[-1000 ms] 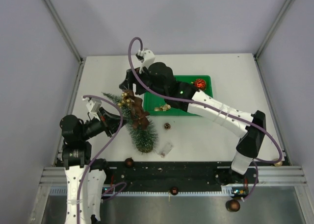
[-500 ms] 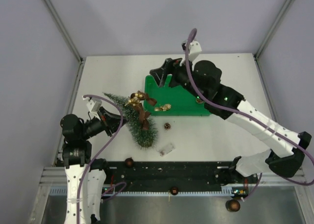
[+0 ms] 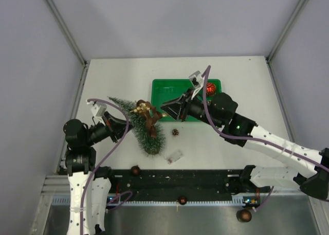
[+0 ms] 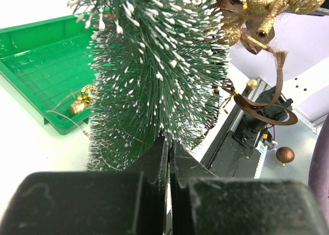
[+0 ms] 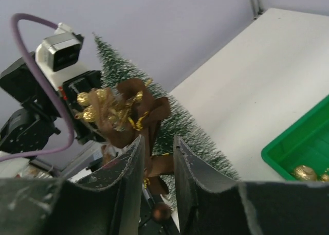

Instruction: Decorate the small christmas tree

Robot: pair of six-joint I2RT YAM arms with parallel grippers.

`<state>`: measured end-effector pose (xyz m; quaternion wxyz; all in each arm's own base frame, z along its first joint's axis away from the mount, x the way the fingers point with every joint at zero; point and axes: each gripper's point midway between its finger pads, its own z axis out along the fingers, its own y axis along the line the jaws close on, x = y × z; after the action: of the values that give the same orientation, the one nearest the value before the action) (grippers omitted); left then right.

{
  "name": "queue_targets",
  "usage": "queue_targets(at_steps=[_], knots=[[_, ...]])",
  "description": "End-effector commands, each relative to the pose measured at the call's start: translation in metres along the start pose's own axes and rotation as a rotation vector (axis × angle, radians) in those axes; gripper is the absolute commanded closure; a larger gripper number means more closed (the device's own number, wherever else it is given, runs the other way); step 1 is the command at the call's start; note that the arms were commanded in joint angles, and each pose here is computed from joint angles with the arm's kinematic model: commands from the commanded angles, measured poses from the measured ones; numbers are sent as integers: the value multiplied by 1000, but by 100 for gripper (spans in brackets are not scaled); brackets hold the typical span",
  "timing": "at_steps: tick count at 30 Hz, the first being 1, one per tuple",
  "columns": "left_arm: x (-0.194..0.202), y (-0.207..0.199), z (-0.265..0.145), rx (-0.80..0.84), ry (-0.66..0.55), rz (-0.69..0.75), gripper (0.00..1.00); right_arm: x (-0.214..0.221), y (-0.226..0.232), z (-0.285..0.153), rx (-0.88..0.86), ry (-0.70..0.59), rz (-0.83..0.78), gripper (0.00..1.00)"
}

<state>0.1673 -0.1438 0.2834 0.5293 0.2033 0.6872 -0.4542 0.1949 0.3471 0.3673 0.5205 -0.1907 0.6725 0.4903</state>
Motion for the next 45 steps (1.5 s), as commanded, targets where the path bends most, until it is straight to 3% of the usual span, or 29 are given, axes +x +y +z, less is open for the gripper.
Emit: queue_targets(at_steps=[1, 8, 25, 31, 35, 45], knots=[[-6, 2, 1, 3, -15, 53, 100, -26, 53, 2, -219, -94, -4, 74], [-8, 2, 2, 9, -17, 52, 100, -19, 80, 34, -325, -51, 14, 80], [-9, -6, 0, 38, -15, 72, 100, -33, 58, 97, -182, -135, 78, 79], [-10, -7, 1, 45, -15, 70, 100, -20, 49, 105, -133, -129, 109, 75], [-12, -10, 1, 57, -20, 73, 100, -5, 41, 113, -65, -125, 115, 66], [-13, -17, -1, 81, -18, 84, 100, 9, -12, 112, 213, -151, 126, 55]])
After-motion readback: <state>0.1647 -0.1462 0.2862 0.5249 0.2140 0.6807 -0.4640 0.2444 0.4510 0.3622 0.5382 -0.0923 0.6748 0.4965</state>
